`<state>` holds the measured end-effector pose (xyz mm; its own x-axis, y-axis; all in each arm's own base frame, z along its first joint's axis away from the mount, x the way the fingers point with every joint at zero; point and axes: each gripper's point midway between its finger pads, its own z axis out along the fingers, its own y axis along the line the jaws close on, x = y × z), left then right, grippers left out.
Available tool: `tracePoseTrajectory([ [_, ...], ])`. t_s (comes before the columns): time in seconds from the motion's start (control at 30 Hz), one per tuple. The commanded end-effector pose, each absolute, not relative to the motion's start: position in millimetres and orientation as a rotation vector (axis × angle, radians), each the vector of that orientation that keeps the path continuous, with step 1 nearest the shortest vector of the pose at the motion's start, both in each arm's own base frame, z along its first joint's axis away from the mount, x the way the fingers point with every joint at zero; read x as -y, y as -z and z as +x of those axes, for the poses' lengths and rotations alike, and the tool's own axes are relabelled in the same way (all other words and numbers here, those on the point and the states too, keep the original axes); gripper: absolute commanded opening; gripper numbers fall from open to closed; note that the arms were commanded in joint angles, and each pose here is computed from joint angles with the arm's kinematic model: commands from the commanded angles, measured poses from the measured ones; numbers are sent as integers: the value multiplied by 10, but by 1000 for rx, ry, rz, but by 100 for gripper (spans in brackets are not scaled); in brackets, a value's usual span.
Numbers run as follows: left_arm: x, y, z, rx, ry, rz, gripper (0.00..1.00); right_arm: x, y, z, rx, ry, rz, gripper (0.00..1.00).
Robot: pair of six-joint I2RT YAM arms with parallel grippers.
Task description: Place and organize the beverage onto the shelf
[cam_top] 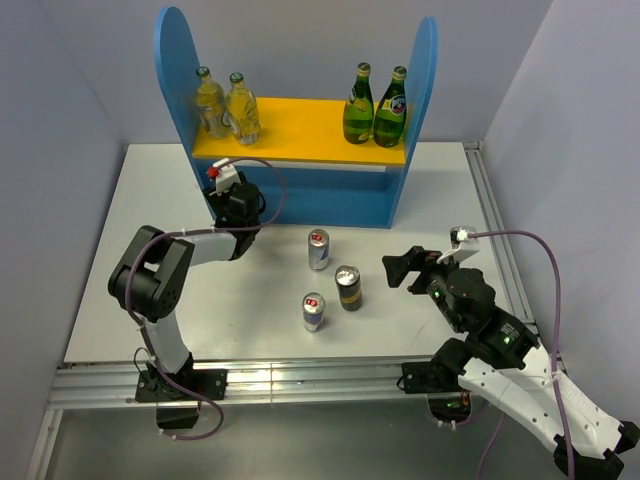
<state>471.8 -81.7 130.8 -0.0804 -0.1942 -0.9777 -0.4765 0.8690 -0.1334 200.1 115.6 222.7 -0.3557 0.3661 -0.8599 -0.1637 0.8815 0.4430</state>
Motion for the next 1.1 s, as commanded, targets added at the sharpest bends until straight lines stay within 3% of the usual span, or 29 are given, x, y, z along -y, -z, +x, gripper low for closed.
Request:
tracePoseTrajectory([
  [0.0,895,-1707,4957,-1536,-173,-553,44,-1161,-2300,2039,-1821,-553,155,100],
  [0.03,911,-1710,4982,-1541,-173,-549,56,-1156,-2293,2042,-1822,-550,157,100],
  [0.1,933,-1689,5012,-1549,-176,-546,65,-1157,-2296,2039,-1822,-551,156,100],
  [0.13,947,-1690,5031,-1555,-177,-543,91,-1161,-2293,2039,-1824,-551,155,100],
  [0.2,947,-1691,5049,-1558,-179,-543,99,-1164,-2293,2038,-1824,-552,153,100],
  [0.67,870,-1876,4889,-1551,-175,-565,99,-1165,-2293,2034,-1823,-558,157,100],
  [1.07,1150,-2211,4430,-1655,-14,-419,99,-1161,-2303,2031,-1823,-557,156,100],
])
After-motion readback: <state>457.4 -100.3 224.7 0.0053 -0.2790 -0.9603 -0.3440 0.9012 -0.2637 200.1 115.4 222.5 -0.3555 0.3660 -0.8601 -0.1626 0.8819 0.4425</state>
